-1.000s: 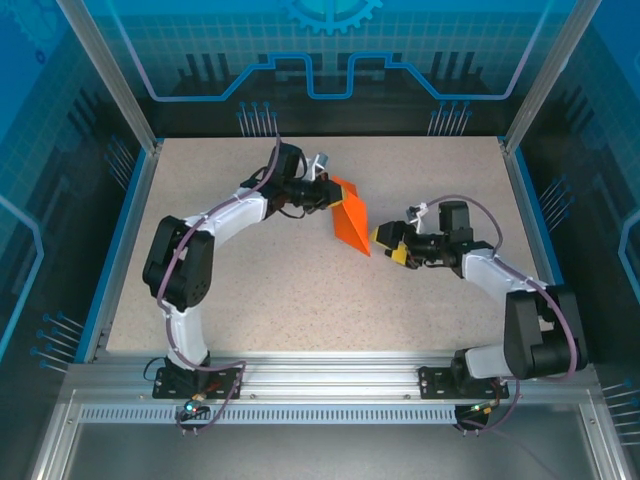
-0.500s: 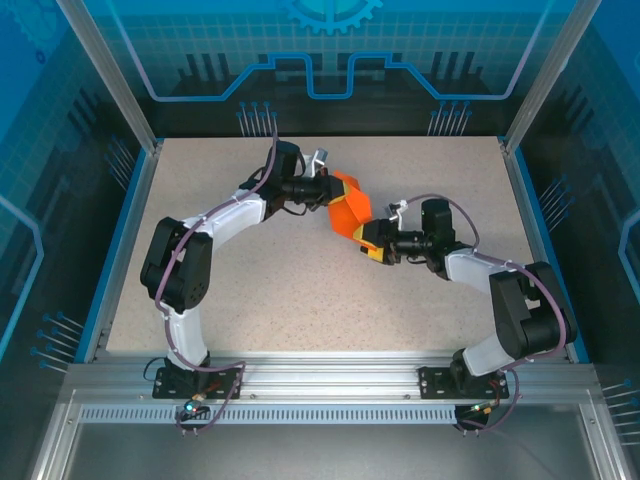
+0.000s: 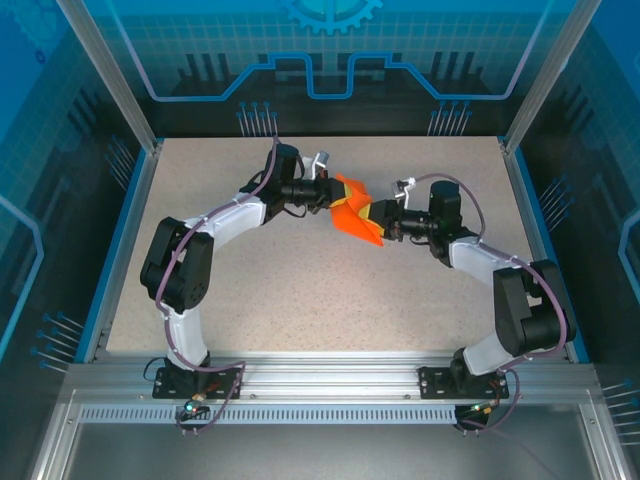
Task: Fold a paper plane with a square sheet of paper (fold left side to right side)
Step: Turn over the paper at the center of the table.
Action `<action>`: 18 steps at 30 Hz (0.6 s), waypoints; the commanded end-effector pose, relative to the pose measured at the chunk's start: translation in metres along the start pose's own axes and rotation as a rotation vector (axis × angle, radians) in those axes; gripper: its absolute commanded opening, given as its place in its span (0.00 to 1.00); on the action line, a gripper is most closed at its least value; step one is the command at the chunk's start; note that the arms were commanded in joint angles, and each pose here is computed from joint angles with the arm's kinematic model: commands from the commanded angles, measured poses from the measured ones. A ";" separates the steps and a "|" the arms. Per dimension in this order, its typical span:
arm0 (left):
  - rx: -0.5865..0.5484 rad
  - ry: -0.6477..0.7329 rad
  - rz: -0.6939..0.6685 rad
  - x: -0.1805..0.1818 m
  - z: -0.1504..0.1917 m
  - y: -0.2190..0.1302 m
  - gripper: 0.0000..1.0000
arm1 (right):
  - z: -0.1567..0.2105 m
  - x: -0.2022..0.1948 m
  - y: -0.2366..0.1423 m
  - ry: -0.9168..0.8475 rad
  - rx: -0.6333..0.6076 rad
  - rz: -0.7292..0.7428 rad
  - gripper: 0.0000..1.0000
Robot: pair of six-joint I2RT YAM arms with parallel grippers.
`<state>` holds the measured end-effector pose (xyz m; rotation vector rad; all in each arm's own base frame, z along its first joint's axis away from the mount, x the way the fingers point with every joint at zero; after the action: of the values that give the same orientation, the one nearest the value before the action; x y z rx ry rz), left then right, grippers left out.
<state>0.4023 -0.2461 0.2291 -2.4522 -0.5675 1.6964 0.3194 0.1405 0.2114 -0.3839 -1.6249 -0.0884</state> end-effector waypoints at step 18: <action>-0.201 0.123 -0.223 -0.013 0.012 -0.089 0.68 | 0.019 0.019 -0.011 -0.235 0.018 0.419 0.05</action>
<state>0.3744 -0.1944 0.2536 -2.4964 -0.8132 1.5515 0.3122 0.1372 0.2240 -0.5993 -1.6822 0.1003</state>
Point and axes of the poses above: each hand's point on the last joint's axis, 136 mm out from that joint toward the fingers, its own y axis out along the fingers, its own x axis along the line the jaws close on, z = x × y, the point moved 8 cm from there along -y, back along the fingers, and after that the axes turned 9 degrees about y, right-handed, at the moved point
